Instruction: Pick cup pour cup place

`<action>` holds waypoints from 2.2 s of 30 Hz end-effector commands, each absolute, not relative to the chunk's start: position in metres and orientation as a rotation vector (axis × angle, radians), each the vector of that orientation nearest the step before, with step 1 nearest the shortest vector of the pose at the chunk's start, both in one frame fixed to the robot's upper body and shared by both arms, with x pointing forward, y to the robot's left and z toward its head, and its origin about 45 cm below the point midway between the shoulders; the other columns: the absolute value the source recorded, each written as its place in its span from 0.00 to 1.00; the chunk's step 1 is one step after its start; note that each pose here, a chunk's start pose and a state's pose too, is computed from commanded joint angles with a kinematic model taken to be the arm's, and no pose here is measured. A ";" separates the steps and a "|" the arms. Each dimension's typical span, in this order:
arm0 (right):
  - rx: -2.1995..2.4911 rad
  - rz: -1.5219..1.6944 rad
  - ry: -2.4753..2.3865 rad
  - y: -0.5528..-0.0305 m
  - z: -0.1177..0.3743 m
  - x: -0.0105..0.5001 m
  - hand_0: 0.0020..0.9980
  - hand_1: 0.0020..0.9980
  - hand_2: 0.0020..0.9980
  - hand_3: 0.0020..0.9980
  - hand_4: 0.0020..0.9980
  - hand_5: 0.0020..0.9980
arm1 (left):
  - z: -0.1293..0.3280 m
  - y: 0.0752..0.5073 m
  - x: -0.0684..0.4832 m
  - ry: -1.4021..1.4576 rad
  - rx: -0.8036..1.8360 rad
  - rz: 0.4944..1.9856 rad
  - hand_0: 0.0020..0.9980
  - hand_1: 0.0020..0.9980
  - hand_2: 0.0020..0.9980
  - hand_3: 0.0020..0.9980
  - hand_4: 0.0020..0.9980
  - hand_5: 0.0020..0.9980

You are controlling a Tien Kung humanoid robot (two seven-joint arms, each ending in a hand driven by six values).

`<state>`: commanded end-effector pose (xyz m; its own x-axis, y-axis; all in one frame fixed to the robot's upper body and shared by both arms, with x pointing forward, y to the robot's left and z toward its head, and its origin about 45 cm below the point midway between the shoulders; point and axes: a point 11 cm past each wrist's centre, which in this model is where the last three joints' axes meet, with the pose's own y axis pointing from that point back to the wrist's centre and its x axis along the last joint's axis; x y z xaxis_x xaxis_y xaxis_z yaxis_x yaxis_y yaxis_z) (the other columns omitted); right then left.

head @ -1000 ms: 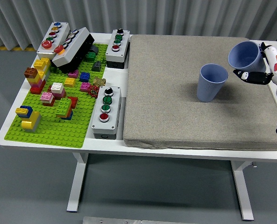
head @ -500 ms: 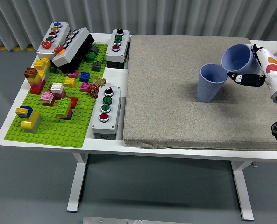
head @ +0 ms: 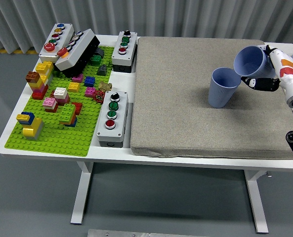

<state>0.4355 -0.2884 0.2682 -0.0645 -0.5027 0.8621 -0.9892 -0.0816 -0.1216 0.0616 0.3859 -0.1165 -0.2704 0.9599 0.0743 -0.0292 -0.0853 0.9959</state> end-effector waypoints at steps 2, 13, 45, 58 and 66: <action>1.624 1.084 -1.596 -0.289 0.268 0.435 0.80 0.64 0.51 0.60 0.83 0.28 | -0.117 0.386 0.061 1.337 1.097 1.489 0.88 0.85 0.92 0.80 0.63 0.91; 1.603 1.154 -1.517 -0.284 0.271 0.433 0.80 0.64 0.50 0.60 0.83 0.28 | -0.116 0.387 0.063 1.333 1.093 1.493 0.88 0.85 0.92 0.80 0.63 0.91; 1.556 1.255 -1.406 -0.279 0.276 0.436 0.80 0.64 0.50 0.59 0.82 0.27 | -0.115 0.388 0.067 1.327 1.088 1.498 0.88 0.85 0.92 0.80 0.63 0.91; 1.541 1.306 -1.351 -0.274 0.279 0.437 0.81 0.64 0.51 0.59 0.82 0.27 | -0.115 0.389 0.066 1.328 1.093 1.497 0.88 0.85 0.92 0.80 0.63 0.91; 1.524 1.333 -1.332 -0.273 0.282 0.439 0.81 0.64 0.51 0.59 0.82 0.26 | -0.115 0.390 0.066 1.327 1.094 1.498 0.88 0.85 0.92 0.80 0.64 0.91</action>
